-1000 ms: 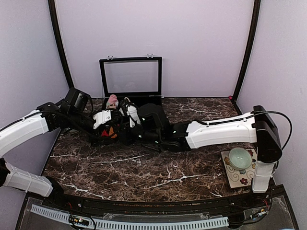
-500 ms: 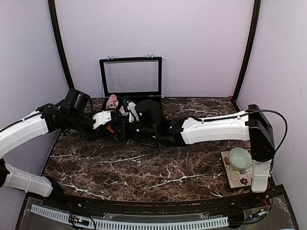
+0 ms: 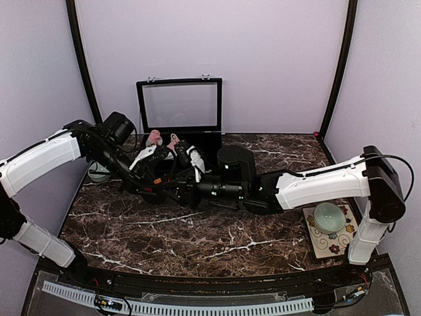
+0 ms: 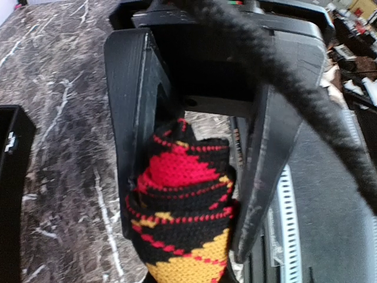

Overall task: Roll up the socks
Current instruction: Roll the sock, then place the sock in the storage box.

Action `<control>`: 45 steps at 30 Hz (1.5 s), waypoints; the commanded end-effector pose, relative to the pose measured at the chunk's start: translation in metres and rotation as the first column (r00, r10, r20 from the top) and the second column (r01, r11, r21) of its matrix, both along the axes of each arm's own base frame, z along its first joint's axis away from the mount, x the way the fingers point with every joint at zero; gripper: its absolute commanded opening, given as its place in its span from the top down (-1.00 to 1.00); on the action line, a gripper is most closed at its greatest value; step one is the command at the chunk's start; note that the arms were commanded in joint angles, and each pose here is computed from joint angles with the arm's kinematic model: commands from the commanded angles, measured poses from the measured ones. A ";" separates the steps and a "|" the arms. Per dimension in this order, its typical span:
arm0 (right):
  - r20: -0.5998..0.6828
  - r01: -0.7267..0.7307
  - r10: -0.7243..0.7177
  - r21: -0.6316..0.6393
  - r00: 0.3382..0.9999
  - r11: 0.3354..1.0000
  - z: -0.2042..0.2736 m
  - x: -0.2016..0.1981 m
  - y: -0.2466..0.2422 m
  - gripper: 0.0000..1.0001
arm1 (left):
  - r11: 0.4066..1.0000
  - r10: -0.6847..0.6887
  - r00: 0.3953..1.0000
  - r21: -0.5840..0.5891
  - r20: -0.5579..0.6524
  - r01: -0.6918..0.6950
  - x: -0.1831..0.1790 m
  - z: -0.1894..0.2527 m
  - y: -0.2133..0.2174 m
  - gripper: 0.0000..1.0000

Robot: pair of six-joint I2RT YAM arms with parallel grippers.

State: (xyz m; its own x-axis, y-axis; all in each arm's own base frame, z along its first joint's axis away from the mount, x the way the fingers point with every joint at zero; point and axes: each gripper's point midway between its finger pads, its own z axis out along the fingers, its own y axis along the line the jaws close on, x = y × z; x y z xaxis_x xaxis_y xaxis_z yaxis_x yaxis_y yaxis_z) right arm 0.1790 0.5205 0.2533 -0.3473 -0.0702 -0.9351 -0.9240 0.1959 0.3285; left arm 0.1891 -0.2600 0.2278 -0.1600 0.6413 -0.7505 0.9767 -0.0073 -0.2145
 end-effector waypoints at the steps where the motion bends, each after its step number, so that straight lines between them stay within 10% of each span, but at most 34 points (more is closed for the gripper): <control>1: 0.110 -0.061 0.052 0.077 0.993 0.995 0.040 -0.008 0.003 0.43 | 0.996 -0.075 0.991 -0.056 -0.114 0.068 -0.030 0.015 0.004 1.00; 6: 0.106 -0.082 0.076 0.053 0.991 0.995 0.037 -0.007 0.012 1.00 | 0.996 -0.068 0.992 -0.058 -0.103 0.062 -0.030 0.017 0.005 0.66; 10: 0.114 0.024 -0.023 -0.002 0.993 1.000 0.025 0.019 0.013 1.00 | 0.998 0.059 0.998 0.007 0.006 -0.059 -0.001 0.007 0.013 -0.10; 14: 0.216 0.274 -0.235 -0.173 0.948 0.946 -0.003 0.085 0.004 1.00 | 0.946 0.323 0.941 -0.001 0.095 -0.325 0.063 0.003 0.053 -0.46; 24: 0.408 0.455 -0.301 -0.360 0.862 0.815 -0.048 0.203 0.034 1.00 | 0.799 0.601 0.799 0.009 -0.022 -0.601 0.114 -0.042 0.138 -0.48; 45: 0.458 0.555 -0.394 -0.298 0.797 0.777 -0.075 0.256 0.037 1.00 | 0.825 0.565 0.823 0.017 -0.058 -0.565 0.094 -0.065 0.141 -0.55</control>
